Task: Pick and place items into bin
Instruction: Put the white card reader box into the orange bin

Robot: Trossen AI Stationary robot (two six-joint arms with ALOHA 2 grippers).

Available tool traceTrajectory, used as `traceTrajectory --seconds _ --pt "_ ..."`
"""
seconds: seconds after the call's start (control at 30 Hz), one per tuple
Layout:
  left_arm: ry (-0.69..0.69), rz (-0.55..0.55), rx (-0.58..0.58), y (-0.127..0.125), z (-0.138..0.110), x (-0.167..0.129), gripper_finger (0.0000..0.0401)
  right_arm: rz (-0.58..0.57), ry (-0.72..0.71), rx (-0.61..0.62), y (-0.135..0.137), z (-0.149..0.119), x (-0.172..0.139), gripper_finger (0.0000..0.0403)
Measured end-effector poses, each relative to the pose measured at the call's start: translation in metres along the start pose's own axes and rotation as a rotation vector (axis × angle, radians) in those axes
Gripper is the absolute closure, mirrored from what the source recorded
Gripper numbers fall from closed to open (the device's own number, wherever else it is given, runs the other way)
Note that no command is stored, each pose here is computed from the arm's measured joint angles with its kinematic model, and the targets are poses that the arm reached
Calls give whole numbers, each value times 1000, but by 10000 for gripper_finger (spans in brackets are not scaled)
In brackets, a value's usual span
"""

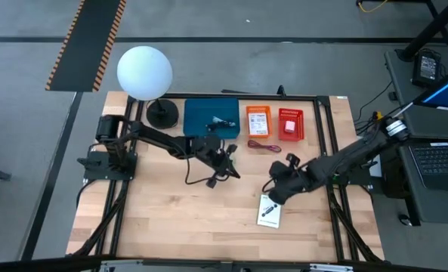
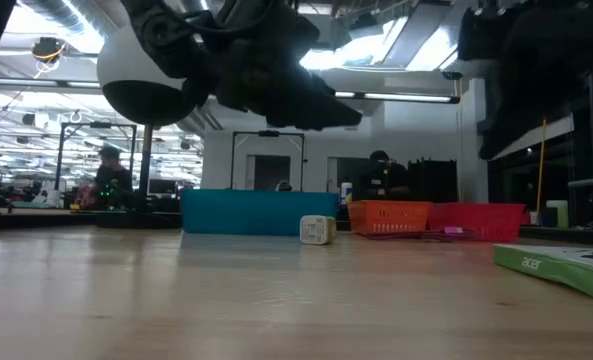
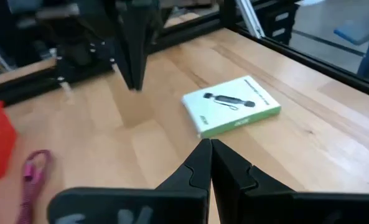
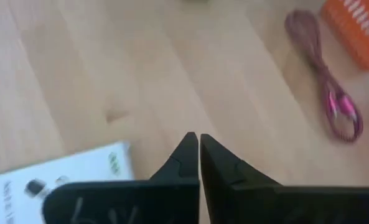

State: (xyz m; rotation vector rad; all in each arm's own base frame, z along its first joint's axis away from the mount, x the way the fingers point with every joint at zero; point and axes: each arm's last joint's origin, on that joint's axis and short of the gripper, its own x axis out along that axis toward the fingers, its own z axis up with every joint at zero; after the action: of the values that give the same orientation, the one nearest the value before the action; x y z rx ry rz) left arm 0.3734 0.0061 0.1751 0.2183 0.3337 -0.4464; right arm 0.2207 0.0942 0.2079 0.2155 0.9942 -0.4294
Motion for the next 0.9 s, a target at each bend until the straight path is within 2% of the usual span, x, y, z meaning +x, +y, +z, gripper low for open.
traceTrajectory --seconds 0.13,0.27,0.43,0.77,0.9 --pt "-33 -13 -50 -6 -11 17 398 -26 56 12 20 -7 -13 403" --pt "-107 -17 -81 -12 -23 35 398 16 97 48 41 -18 -22 403" --pt "-172 -32 -97 -21 -24 45 398 30 168 81 58 -39 -22 403" --pt "-188 -87 -127 -43 -16 52 398 -27 207 69 70 -56 -8 403" --pt "-191 -100 -74 -52 -14 55 398 -65 240 136 68 -55 0 403"
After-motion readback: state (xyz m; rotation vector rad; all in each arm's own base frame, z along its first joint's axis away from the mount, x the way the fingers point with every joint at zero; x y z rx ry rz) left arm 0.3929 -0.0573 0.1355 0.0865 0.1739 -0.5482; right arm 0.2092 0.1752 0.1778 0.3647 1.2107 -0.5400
